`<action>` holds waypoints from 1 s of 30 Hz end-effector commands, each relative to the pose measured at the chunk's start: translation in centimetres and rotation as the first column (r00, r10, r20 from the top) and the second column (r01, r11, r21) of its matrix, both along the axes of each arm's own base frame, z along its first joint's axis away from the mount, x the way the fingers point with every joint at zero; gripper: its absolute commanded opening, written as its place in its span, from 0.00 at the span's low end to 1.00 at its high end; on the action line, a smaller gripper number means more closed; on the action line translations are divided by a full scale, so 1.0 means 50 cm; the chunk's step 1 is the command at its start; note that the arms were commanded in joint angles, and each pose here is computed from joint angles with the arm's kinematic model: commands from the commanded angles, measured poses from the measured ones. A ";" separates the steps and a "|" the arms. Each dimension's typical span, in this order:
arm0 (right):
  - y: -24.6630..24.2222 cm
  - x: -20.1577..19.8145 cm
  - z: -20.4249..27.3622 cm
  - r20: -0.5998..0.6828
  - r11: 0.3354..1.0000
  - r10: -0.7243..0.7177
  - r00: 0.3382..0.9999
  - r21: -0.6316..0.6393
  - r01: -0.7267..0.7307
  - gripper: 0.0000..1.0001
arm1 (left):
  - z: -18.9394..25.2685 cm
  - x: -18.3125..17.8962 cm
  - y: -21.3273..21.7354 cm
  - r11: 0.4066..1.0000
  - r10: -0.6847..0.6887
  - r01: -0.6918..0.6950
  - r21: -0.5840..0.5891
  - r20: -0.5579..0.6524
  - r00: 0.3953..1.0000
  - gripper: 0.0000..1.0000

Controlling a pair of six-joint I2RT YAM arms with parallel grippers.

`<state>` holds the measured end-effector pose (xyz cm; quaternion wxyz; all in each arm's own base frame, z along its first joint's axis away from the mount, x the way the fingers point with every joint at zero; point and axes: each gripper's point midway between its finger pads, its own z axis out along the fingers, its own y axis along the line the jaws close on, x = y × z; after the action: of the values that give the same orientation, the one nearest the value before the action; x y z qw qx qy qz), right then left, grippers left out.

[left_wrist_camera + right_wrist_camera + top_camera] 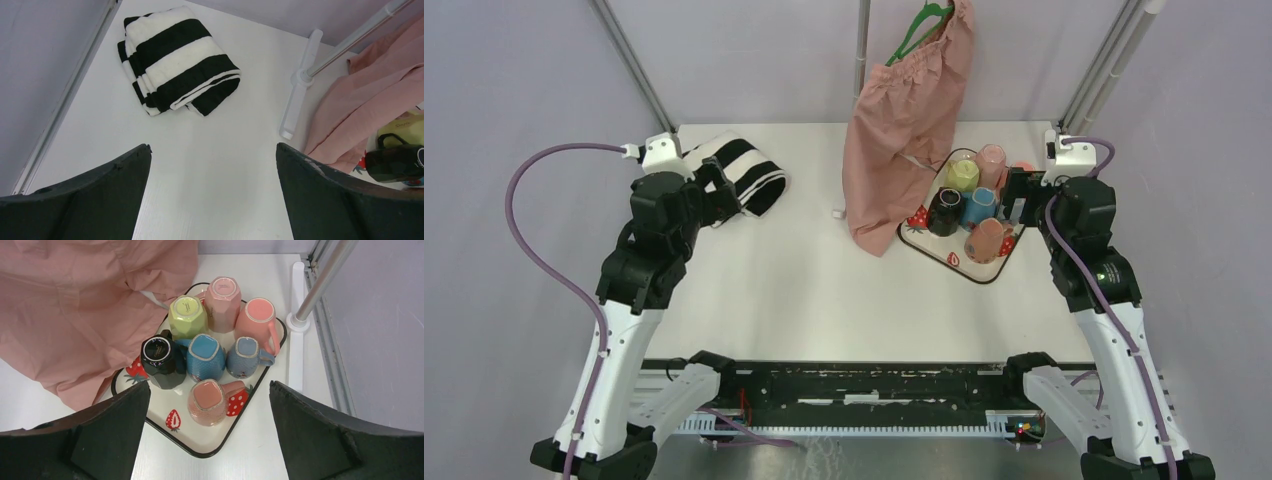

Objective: Turn the mug right side up
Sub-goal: Move the tray to the center of the board.

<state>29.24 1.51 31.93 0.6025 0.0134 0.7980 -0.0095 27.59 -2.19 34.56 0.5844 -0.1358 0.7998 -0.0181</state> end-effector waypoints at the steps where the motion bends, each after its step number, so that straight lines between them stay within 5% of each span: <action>1: 0.005 0.004 0.039 0.057 1.000 0.003 0.998 0.029 -0.004 0.96 | 0.020 -0.020 0.015 1.000 0.018 -0.018 0.013 0.015 1.000 1.00; 17: 0.028 0.015 0.040 0.081 0.996 0.047 0.996 0.070 -0.053 0.96 | 0.020 -0.019 0.019 0.999 0.034 -0.034 0.008 0.024 0.999 1.00; 25: -0.032 0.015 -0.054 -0.070 0.992 -0.126 0.990 0.012 0.128 0.95 | -0.003 -0.013 0.010 1.000 0.018 -0.018 -0.005 0.004 1.000 1.00; 30: -0.017 0.035 -0.128 -0.227 0.996 -0.088 0.970 -0.028 0.083 0.95 | -0.027 -0.010 -0.003 1.000 -0.007 0.007 -0.018 -0.023 1.000 1.00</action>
<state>30.80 0.91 28.31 0.5557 0.0458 0.8296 -0.0279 26.78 -1.70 33.35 0.5705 -0.1370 0.8098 -0.0050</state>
